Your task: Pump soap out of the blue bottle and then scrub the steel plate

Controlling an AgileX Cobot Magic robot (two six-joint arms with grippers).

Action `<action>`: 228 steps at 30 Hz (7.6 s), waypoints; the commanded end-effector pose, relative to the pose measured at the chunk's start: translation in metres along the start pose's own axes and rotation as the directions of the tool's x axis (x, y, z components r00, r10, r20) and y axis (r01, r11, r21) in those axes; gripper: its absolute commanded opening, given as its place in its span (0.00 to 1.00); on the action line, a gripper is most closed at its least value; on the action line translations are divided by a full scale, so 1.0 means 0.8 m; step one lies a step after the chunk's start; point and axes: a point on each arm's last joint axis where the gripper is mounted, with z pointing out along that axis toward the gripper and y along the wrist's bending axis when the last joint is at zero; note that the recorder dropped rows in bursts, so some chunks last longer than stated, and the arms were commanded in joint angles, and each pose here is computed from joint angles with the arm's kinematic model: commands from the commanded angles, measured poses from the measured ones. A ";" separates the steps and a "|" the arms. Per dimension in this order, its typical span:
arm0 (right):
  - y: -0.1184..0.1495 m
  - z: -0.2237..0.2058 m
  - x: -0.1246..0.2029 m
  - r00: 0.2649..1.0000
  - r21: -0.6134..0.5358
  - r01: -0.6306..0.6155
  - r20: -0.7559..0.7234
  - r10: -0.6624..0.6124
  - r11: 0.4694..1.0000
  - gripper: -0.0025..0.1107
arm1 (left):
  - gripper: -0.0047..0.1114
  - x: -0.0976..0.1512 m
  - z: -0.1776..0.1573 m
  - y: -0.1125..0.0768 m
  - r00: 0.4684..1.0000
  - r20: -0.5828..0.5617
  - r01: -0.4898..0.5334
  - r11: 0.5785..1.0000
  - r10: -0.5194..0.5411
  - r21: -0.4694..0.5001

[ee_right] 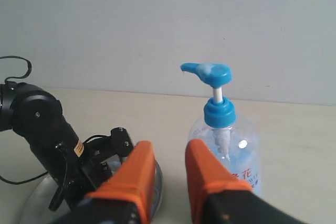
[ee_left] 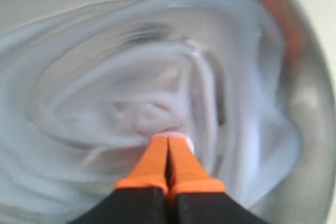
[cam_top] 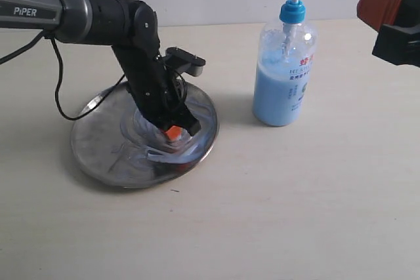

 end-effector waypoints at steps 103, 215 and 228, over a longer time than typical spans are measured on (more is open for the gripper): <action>0.000 -0.002 0.000 1.000 0.000 0.005 0.007 -0.005 1.000 0.23 | 0.04 0.091 0.019 0.005 0.992 -0.102 0.064 0.996 -0.070 -0.060; -0.052 -0.131 0.000 0.927 0.469 0.128 0.257 -0.274 0.874 0.23 | 0.04 0.391 -0.285 -0.115 0.190 0.982 0.362 0.929 0.004 -0.074; -0.052 -0.131 0.000 0.926 0.469 0.130 0.256 -0.276 0.874 0.23 | 0.04 0.391 -0.285 -0.115 0.201 0.979 0.363 0.926 0.028 -0.101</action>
